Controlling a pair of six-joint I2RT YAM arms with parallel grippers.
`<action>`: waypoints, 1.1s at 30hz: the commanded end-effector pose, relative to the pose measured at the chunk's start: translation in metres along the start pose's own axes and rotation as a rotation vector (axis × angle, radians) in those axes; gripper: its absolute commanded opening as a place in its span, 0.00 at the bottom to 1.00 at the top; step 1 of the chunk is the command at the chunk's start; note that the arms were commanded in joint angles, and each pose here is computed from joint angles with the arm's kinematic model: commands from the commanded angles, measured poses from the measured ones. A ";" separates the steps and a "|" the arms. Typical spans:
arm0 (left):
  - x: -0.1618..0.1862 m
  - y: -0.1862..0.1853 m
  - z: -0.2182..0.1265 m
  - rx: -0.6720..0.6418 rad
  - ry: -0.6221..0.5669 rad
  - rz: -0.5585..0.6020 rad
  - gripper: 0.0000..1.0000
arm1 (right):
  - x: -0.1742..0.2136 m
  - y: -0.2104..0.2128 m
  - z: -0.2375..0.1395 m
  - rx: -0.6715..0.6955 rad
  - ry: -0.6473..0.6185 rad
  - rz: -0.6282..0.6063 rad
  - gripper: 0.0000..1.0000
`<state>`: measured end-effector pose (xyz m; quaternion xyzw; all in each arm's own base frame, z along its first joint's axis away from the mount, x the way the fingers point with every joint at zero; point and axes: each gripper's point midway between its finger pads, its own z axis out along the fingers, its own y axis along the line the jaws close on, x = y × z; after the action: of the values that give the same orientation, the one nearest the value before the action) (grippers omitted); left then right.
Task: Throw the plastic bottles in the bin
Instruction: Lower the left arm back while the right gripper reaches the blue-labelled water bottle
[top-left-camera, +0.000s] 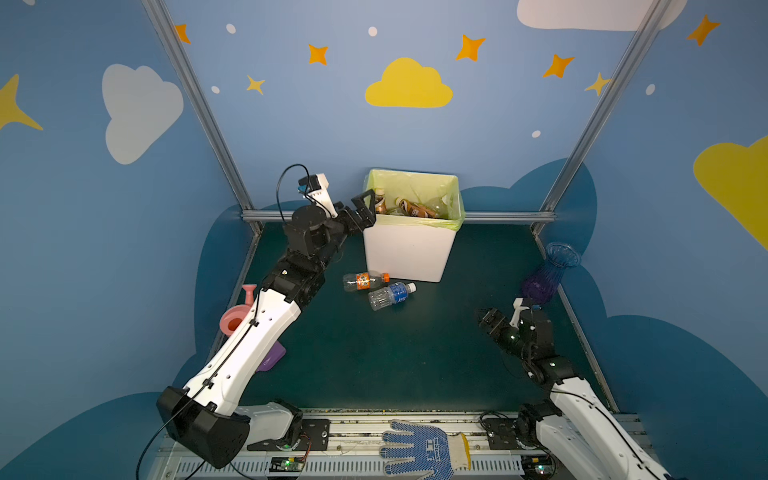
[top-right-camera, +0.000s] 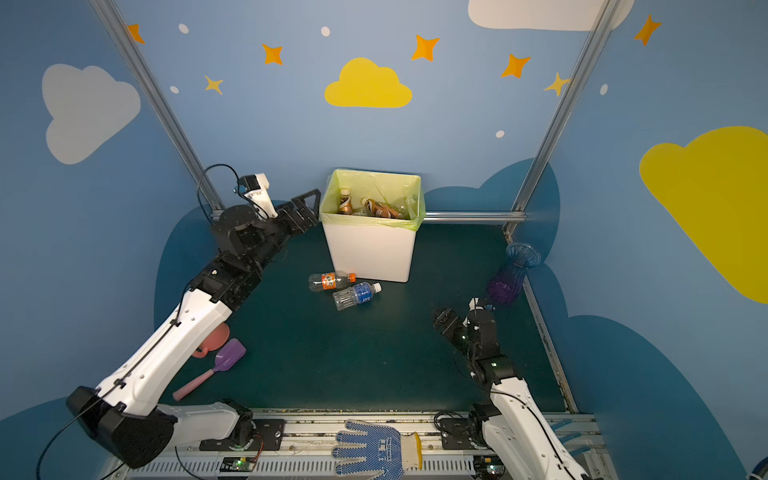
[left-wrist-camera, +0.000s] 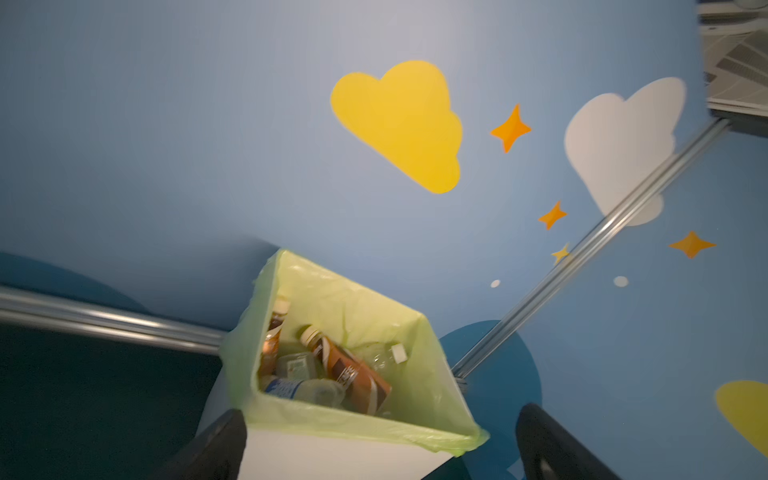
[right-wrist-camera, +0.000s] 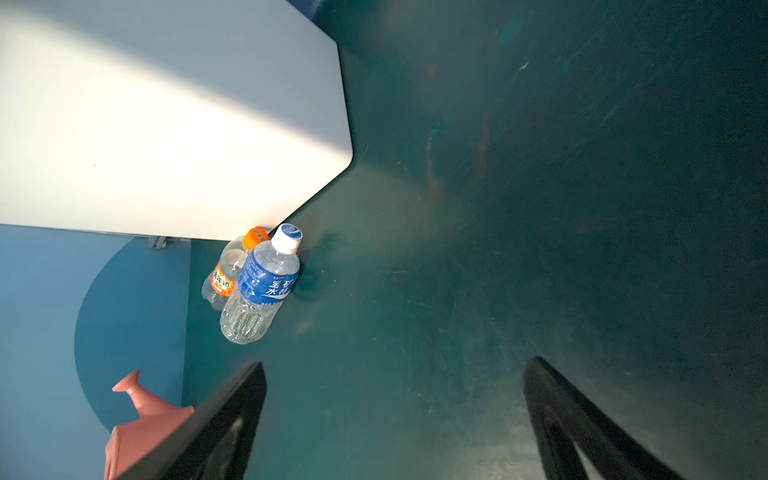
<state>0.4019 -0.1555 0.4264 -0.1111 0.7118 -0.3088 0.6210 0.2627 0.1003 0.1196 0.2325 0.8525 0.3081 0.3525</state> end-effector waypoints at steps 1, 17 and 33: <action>0.004 0.033 -0.024 -0.059 -0.043 -0.071 1.00 | -0.003 0.031 0.011 -0.060 -0.007 0.004 0.96; 0.165 0.215 -0.134 -0.530 0.106 -0.198 1.00 | 0.077 0.149 0.119 -0.090 0.193 0.026 0.97; 0.208 0.249 -0.169 -0.593 0.140 -0.219 1.00 | 0.116 0.157 0.190 0.046 0.287 0.153 0.97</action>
<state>0.2562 -0.0273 0.1178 -0.3386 0.7982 -0.1721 0.4675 0.3581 0.3489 0.0784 0.2352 0.8777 0.3603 0.2111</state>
